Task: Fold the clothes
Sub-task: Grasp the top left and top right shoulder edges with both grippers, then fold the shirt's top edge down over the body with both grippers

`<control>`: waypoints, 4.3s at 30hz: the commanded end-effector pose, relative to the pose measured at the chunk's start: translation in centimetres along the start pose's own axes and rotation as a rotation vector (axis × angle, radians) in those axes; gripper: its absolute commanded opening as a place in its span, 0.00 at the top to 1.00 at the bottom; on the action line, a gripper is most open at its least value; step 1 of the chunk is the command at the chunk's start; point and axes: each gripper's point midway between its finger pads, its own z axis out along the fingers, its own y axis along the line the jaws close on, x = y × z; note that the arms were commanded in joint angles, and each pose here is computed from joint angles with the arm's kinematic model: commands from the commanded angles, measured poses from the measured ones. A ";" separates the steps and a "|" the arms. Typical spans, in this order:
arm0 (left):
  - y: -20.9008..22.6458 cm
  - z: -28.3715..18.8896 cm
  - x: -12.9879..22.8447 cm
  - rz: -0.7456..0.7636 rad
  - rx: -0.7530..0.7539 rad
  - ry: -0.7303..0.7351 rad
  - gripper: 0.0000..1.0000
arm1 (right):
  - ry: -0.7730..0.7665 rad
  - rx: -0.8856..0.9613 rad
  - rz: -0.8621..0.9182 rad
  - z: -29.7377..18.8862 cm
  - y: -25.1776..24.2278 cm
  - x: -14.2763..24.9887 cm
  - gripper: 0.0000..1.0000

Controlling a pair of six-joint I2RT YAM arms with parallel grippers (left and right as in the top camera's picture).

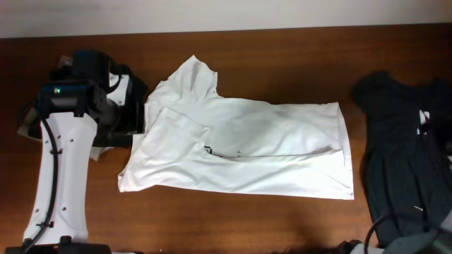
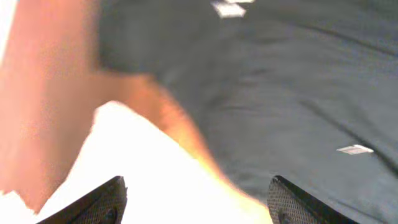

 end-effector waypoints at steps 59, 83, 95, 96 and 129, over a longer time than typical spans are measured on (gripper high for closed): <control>-7.0 15.0 -20.1 0.356 0.095 -0.410 1.00 | 0.229 0.055 -0.651 25.1 11.8 7.9 0.43; -4.7 9.8 -11.6 0.361 0.023 -0.116 0.96 | 0.303 0.129 -0.520 11.8 7.7 7.5 0.96; -1.1 10.0 0.1 0.264 0.016 0.363 1.00 | 0.621 0.267 -0.478 10.5 1.9 14.8 0.95; -1.1 10.4 1.0 0.261 0.023 0.392 0.99 | 0.641 0.276 -0.475 10.6 1.3 15.4 0.96; -8.5 1.9 0.9 0.416 0.202 0.107 0.44 | 0.316 -0.156 -0.470 -1.0 6.5 14.1 0.28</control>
